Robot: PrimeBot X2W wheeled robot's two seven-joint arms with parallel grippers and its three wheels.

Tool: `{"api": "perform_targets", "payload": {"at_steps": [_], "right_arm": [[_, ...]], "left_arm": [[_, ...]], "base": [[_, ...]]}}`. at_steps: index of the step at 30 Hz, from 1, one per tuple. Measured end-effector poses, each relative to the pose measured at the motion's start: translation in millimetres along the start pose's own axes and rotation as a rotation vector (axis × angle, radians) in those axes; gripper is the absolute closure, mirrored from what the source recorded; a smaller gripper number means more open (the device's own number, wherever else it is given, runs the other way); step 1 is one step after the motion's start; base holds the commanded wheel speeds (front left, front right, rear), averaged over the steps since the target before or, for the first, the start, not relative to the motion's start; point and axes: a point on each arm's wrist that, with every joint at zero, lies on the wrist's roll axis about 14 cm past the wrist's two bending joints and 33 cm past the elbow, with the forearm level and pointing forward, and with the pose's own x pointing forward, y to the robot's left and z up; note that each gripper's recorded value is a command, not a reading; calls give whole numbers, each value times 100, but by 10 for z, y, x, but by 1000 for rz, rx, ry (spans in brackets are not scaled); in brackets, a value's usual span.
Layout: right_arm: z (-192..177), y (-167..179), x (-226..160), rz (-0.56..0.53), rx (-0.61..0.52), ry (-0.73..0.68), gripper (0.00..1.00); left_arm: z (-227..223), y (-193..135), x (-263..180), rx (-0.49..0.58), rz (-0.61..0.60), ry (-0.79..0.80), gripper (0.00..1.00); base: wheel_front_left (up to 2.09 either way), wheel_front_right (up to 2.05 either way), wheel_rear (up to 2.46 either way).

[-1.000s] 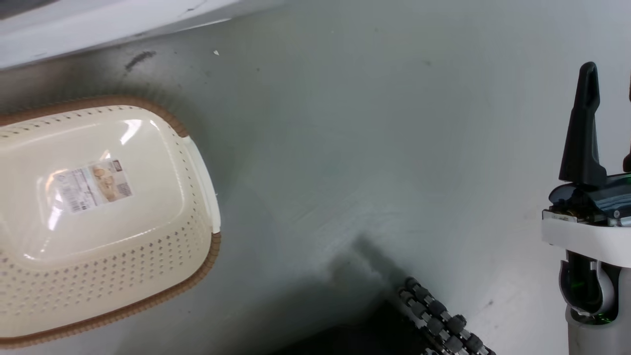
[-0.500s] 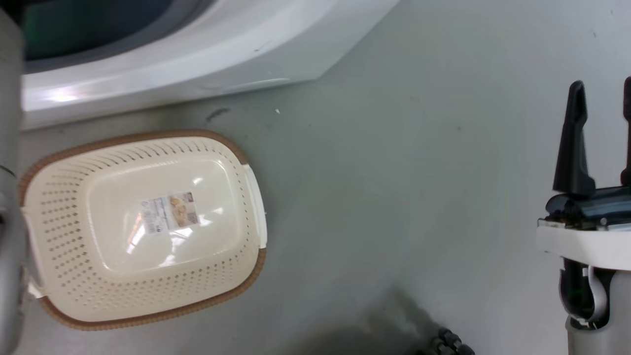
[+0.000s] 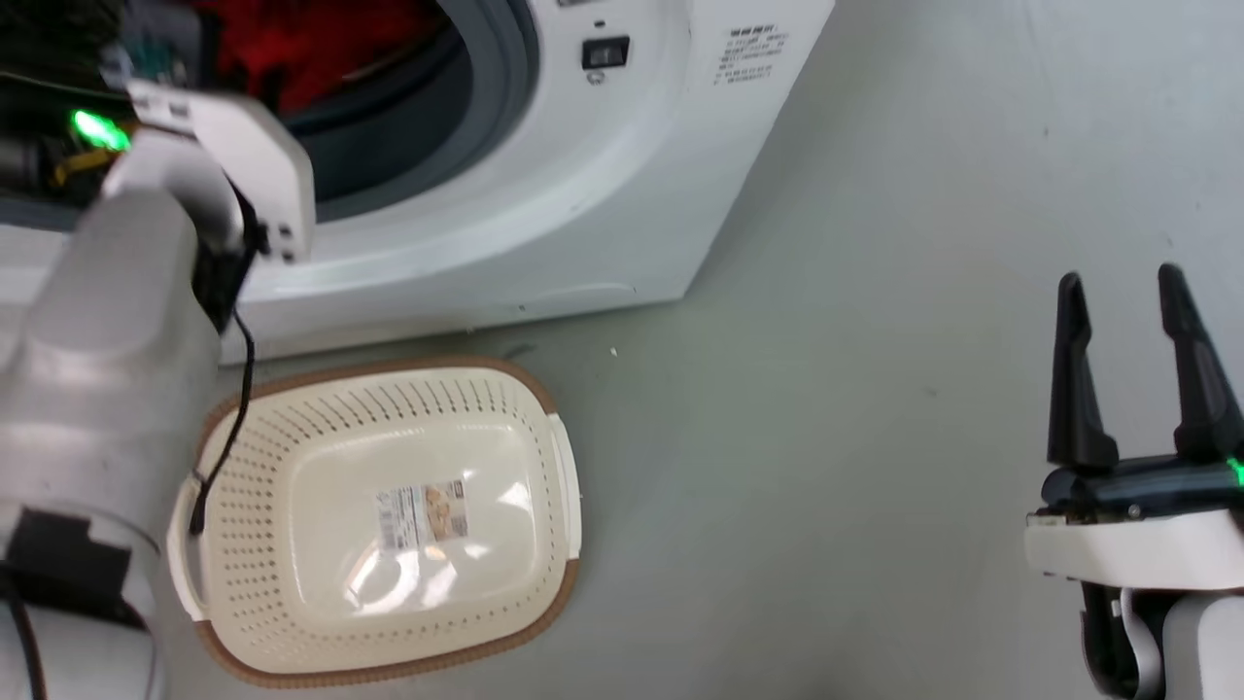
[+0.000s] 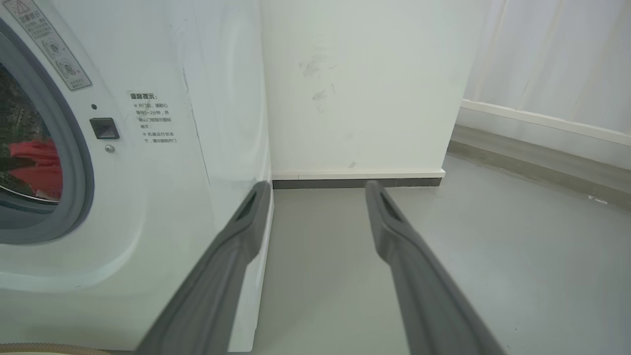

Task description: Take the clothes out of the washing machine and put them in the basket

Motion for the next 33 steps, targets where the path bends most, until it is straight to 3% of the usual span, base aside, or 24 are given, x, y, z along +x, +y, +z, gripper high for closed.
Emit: {"api": "perform_targets", "payload": {"at_steps": [23, 33], "right_arm": [[535, 242, -640, 76, 28, -107, 0], [648, 274, -882, 91, 28, -139, 0]], "left_arm": [[326, -405, -1491, -9, -5, -295, 100], [-11, -795, -2080, -35, -57, -309, 100]], "base": [[0, 0, 0], [0, 0, 0]]}}
